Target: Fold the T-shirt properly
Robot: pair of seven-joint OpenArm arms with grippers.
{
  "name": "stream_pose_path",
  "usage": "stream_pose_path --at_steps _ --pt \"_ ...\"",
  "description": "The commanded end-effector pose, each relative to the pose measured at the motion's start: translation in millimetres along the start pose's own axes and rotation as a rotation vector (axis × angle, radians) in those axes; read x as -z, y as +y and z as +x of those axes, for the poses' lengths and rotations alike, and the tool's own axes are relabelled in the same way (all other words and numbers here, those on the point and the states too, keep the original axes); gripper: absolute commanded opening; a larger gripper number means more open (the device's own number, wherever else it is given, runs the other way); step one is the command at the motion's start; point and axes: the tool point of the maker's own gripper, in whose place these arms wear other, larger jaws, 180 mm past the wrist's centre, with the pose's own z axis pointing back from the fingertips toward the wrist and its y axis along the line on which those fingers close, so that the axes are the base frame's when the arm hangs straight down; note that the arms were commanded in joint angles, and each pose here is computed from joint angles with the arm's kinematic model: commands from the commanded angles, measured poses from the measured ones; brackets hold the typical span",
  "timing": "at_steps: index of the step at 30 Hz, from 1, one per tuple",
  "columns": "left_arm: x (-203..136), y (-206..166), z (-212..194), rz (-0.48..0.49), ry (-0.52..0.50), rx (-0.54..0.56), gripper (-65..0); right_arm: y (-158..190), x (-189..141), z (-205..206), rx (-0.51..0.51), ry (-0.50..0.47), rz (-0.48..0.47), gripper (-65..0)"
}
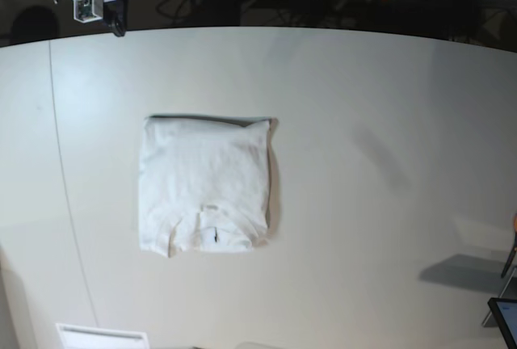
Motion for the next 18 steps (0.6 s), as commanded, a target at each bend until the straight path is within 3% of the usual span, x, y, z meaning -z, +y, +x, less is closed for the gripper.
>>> stream_pose_path --at_steps 1,5,10,18 --pt "-7 -4 -1 -0.006 -0.007 -0.026 -65.0 2 -5 4 0.007 -0.021 0.007 -64.9" --pt "-20 -25 -45 -0.031 0.106 -0.107 -65.0 12 -9 -25 0.043 0.054 0.031 -64.9" --pt "-29 -42 -111 -0.037 0.259 -0.203 -65.0 31 1 -99 0.122 0.220 0.071 -64.9" --pt "-11 -34 -208 0.040 0.480 -0.325 -65.0 31 36 -254 0.253 0.678 0.061 -64.9"
